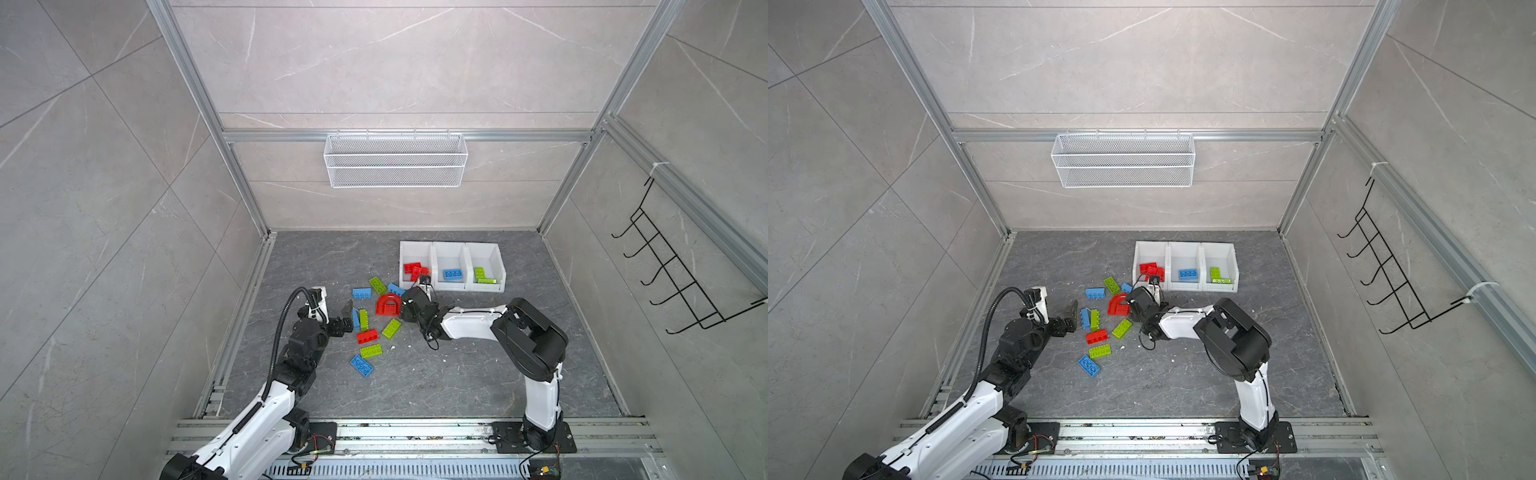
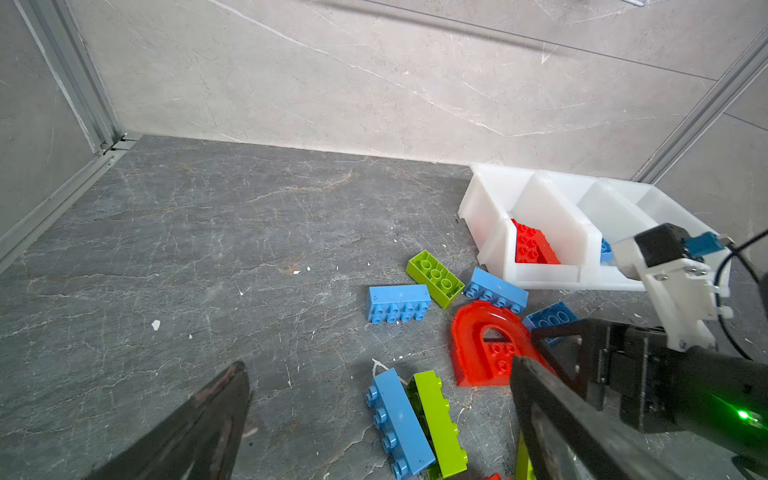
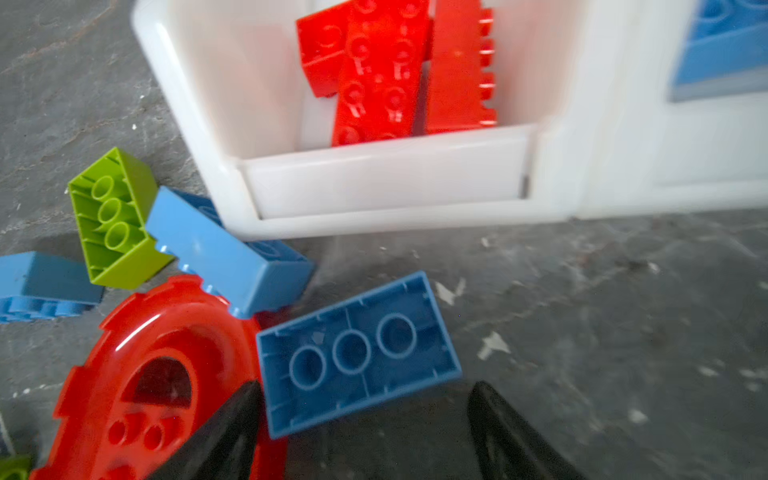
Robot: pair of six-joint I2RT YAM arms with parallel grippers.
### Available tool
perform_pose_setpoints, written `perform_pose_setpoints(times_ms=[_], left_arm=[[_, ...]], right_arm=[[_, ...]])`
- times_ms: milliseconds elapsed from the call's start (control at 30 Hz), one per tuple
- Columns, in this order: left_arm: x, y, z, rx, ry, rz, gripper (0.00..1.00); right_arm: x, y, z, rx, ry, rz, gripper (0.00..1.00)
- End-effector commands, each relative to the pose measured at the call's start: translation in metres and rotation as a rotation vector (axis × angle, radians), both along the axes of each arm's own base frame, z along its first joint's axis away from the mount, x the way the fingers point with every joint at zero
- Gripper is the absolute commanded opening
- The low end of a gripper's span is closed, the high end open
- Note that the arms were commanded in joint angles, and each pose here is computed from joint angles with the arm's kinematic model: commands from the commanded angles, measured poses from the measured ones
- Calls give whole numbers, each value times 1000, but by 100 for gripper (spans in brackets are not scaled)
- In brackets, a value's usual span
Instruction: Sort the legos into containers by color
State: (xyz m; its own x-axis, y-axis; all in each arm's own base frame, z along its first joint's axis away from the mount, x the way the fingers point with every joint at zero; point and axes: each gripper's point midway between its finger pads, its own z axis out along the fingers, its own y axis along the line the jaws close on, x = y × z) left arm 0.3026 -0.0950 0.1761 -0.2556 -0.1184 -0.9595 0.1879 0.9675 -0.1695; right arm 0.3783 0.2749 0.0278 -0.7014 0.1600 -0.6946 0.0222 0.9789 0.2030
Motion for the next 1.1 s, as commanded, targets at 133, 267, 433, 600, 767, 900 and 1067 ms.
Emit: perform_pose_setpoints(times_ms=[133, 267, 433, 600, 767, 900, 1067], left_arm=[[1, 1, 9, -18, -36, 3, 100], [2, 1, 9, -17, -36, 3, 100], [1, 1, 8, -14, -36, 2, 100], [1, 2, 9, -11, -39, 7, 100], [1, 1, 10, -15, -41, 2, 100], [1, 0, 10, -18, -40, -4, 100], [1, 0, 10, -21, -41, -4, 100]], right_arm=[[-28, -34, 23, -6, 1, -30, 91], [-28, -47, 40, 17, -25, -35, 89], [-19, -40, 33, 68, 6, -5, 85], [-5, -22, 19, 53, 39, 26, 86], [5, -19, 22, 37, 13, 12, 86], [8, -19, 16, 21, 22, 3, 86], [11, -23, 0, 2, 44, -15, 86]])
